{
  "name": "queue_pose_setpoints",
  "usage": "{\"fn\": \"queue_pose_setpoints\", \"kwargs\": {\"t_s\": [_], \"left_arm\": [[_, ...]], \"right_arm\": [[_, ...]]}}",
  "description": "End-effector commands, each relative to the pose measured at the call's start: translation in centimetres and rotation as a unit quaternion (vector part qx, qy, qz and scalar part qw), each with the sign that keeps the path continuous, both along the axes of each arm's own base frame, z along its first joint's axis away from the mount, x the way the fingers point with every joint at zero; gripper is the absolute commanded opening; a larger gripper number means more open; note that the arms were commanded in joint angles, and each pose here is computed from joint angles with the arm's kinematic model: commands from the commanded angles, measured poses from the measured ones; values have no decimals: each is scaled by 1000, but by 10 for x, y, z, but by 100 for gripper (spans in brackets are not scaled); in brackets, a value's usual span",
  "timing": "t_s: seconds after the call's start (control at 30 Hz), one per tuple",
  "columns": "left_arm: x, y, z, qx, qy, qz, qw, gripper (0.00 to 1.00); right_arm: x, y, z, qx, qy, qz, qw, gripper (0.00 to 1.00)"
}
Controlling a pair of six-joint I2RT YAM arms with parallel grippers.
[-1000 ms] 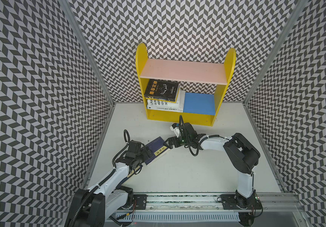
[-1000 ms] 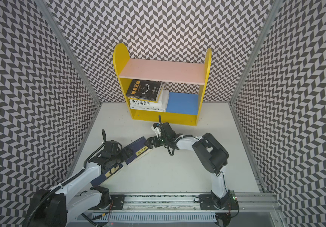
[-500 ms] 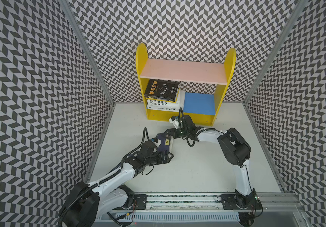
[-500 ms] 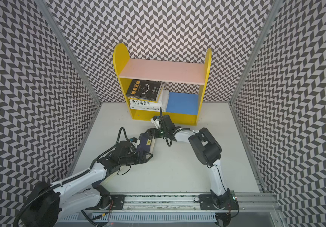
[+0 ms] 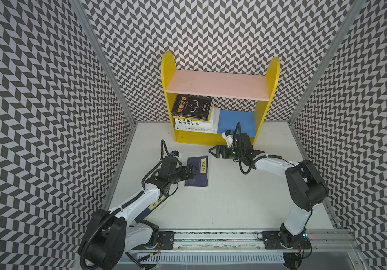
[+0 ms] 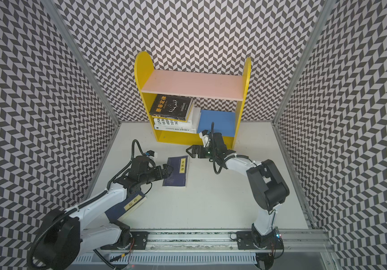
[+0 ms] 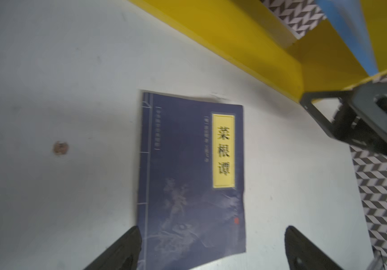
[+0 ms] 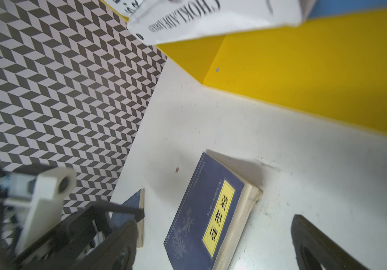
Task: Stacking books/files
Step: Rotate the book at the center of the table, then pick up the book at the center of the table.
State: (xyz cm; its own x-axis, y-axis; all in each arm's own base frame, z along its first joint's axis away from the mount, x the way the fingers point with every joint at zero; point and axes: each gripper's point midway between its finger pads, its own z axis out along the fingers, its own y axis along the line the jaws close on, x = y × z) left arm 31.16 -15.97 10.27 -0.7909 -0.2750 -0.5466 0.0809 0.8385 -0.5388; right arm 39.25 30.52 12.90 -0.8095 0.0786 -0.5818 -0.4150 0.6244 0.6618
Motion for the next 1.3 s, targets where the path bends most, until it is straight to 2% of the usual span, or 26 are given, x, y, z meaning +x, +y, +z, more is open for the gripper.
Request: {"fn": "queue_pose_setpoints", "kwargs": {"t_s": [0.0, 0.1, 0.27, 0.43, 0.53, 0.67, 0.8, 0.87, 0.97, 1.13, 1.27], "left_arm": [[22, 5, -1, 2, -21, 11, 1000, 95], [28, 1, -6, -3, -30, 6, 1000, 95], [27, -3, -24, 1, -11, -7, 1000, 94], [20, -4, -45, -2, 19, -8, 1000, 93], [16, -11, -53, -9, 34, -19, 999, 93], [10, -20, -63, -17, 49, -31, 998, 92], [7, -26, -73, -30, 69, -42, 996, 92], [4, -34, -72, -57, 70, -56, 994, 92], [-1, -52, -54, -133, 53, -85, 986, 92], [-1, -74, -15, -237, 18, -122, 964, 92], [2, -76, 8, -267, -4, -120, 956, 91]], "right_arm": [[-23, 5, -15, 22, 34, 9, 999, 100], [-38, 11, -33, 14, 52, 25, 998, 100], [-46, 29, -60, -6, 75, 51, 996, 92], [-43, 33, -89, -34, 96, 51, 994, 72], [-45, 36, -104, -50, 103, 56, 992, 65], [-43, 38, -120, -81, 105, 58, 989, 50], [-38, 31, -134, -118, 100, 51, 987, 40], [-34, 26, -143, -139, 96, 47, 985, 34], [-36, 26, -155, -154, 101, 58, 981, 26], [-46, 36, -168, -137, 123, 86, 979, 23], [-50, 38, -173, -140, 127, 92, 978, 24]]}}
